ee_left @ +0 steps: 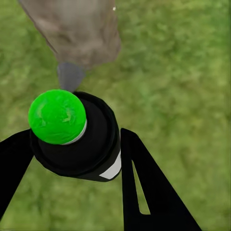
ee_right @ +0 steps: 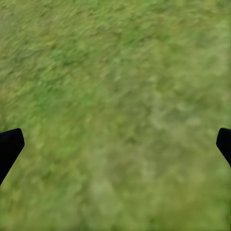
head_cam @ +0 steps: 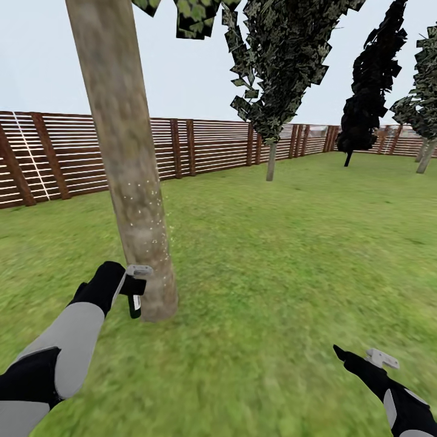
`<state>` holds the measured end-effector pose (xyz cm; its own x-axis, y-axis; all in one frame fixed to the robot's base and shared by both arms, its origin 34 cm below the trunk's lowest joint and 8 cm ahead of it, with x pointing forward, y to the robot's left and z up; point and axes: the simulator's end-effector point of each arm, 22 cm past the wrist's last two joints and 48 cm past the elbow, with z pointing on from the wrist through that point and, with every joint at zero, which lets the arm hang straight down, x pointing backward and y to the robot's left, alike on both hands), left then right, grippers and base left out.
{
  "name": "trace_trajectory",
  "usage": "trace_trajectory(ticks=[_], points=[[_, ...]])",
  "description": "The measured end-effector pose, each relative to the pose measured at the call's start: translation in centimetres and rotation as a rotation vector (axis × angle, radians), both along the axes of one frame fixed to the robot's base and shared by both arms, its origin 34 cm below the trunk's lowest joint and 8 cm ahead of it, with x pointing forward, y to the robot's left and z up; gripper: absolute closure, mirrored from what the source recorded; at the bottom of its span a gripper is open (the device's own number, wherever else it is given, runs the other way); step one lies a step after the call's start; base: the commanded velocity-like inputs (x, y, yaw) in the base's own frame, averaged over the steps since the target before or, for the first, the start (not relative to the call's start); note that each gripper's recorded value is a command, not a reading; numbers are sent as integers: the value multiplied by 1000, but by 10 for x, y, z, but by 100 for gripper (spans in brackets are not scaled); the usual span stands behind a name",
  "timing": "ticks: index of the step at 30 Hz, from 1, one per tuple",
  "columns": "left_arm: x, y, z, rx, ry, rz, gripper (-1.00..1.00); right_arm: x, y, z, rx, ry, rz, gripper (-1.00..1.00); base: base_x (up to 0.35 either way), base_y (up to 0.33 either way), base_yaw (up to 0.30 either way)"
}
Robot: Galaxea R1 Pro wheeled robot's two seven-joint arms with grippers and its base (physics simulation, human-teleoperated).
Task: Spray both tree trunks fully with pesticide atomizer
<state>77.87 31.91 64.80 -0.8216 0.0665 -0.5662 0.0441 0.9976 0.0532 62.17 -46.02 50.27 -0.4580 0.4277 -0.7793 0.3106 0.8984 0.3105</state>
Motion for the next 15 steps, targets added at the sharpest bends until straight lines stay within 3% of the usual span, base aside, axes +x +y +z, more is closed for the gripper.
trace_trajectory(ticks=[3,9,13,15], points=[[-8,-5,-18,-9,33,-14,100,0,0,0,0,0,0,-100,16,-1,0],[-11,-9,-44,-4,15,-62,100,0,0,0,0,0,0,-100,189,0,0],[-15,7,-56,22,-15,-63,100,0,0,0,0,0,0,-100,13,0,0],[-16,16,-59,60,-26,-43,100,0,0,0,0,0,0,-100,1,0,0]])
